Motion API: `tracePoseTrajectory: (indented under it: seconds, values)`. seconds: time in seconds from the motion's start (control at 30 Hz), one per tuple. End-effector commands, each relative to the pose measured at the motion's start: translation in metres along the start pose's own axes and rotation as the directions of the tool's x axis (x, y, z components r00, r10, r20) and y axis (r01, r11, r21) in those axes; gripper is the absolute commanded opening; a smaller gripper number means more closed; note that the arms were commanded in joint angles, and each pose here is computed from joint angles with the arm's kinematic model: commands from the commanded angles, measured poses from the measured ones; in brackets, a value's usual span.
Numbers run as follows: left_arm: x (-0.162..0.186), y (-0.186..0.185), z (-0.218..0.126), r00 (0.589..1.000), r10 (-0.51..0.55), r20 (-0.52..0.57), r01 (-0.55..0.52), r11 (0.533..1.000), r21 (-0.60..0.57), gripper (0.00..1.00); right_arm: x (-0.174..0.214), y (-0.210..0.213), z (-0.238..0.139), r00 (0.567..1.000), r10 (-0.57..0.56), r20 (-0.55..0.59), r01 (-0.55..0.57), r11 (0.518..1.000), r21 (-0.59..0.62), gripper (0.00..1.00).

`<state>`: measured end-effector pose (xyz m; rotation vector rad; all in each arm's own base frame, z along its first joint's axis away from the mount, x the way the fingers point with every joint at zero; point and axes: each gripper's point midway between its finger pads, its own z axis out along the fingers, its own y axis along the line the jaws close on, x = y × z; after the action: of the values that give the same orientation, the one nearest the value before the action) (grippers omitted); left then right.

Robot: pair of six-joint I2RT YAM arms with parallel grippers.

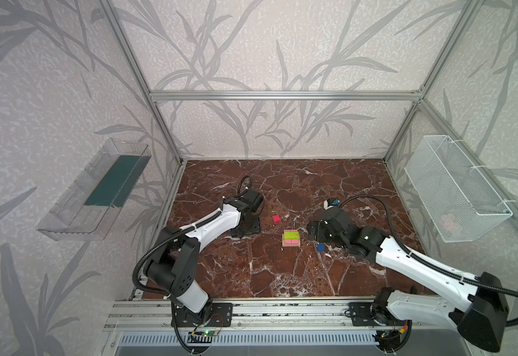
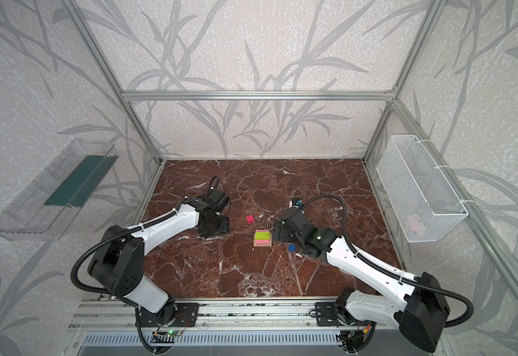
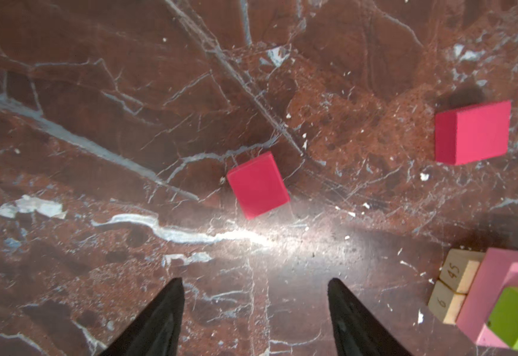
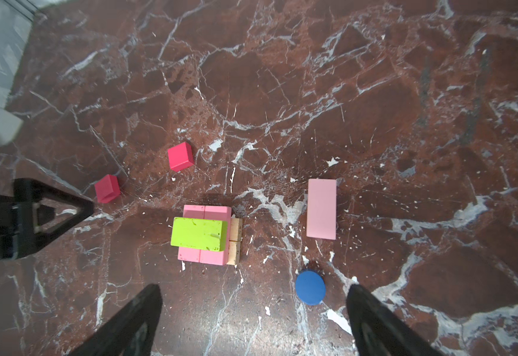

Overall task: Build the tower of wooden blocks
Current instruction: 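Move the left gripper to a magenta cube while the right arm draws back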

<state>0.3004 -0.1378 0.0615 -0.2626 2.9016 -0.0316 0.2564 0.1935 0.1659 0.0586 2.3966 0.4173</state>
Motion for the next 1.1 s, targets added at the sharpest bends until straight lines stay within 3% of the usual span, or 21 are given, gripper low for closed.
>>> tracePoseTrajectory:
  seconds: [0.0,0.33,0.63,1.07]
  values:
    - [-0.007,-0.006,0.003,0.999,-0.042,-0.018,0.042,0.999,0.009,0.73,-0.008,-0.001,-0.012,0.999,0.017,0.048,-0.015,0.999,-0.044,0.93]
    - [-0.01,0.004,0.02,0.992,-0.121,-0.043,0.119,0.992,-0.04,0.72,-0.011,-0.014,-0.023,0.996,0.037,0.08,-0.032,0.998,-0.057,0.92]
    - [-0.016,0.008,0.036,0.981,-0.189,-0.046,0.188,0.982,-0.03,0.63,-0.008,-0.015,-0.019,0.997,0.043,0.066,-0.038,0.997,-0.066,0.92]
    - [-0.019,0.01,0.049,0.979,-0.193,-0.061,0.19,0.981,-0.05,0.5,-0.006,-0.017,-0.019,0.996,0.052,0.067,-0.047,0.996,-0.072,0.92]
